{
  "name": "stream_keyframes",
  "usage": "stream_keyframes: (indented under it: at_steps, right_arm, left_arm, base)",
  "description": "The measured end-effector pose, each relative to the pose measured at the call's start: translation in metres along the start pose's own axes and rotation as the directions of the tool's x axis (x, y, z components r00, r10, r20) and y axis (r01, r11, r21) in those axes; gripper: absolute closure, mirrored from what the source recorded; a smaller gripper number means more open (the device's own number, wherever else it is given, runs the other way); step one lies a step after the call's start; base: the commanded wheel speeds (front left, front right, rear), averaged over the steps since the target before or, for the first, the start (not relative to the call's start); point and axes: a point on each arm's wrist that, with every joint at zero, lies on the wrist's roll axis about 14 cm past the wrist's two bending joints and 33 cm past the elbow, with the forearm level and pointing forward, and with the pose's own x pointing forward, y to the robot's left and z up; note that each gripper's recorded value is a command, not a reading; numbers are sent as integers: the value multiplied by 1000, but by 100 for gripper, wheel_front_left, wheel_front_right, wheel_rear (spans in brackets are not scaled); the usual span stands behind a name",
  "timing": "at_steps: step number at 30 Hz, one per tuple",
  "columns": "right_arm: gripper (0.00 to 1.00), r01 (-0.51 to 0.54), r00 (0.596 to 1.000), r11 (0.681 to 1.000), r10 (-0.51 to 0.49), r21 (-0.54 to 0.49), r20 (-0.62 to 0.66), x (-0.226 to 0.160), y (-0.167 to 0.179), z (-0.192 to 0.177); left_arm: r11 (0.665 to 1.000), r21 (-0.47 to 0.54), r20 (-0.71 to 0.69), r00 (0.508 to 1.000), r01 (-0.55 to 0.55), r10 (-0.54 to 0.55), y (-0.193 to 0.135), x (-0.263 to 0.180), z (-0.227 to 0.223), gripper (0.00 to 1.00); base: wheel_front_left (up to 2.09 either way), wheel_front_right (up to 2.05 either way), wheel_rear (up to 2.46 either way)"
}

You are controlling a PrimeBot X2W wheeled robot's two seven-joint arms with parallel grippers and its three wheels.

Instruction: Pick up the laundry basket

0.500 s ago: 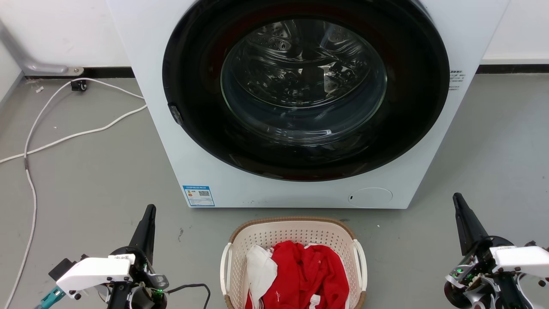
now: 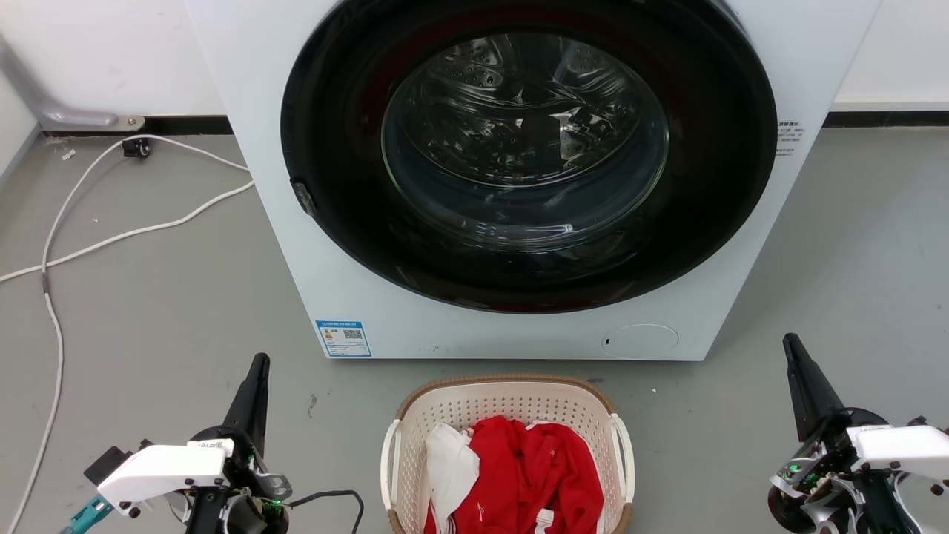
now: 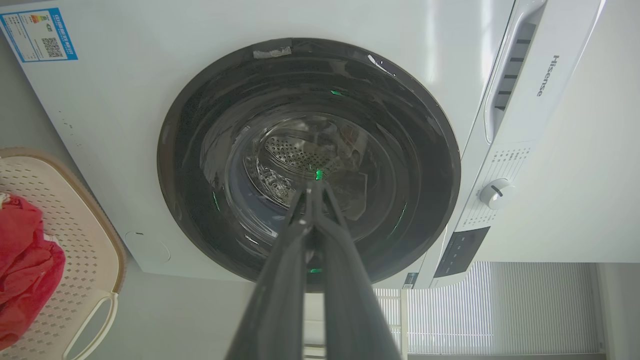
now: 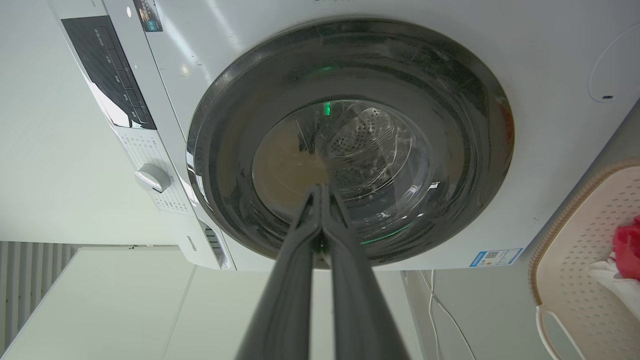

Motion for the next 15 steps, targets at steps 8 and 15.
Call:
stream_keyframes:
  at_steps: [8, 15]
  right_arm:
    - [100, 0, 1000, 1000, 0, 0, 1, 0, 0, 0]
    - [100, 0, 1000, 1000, 0, 1, 1, 0, 0, 0]
  left_arm:
    - [1000, 0, 0, 1000, 0, 0, 0, 0, 0, 100]
    - [1000, 2, 0, 1000, 0, 0, 0, 0, 0, 100]
  base:
    - [0, 0, 0]
    - [0, 0, 0]
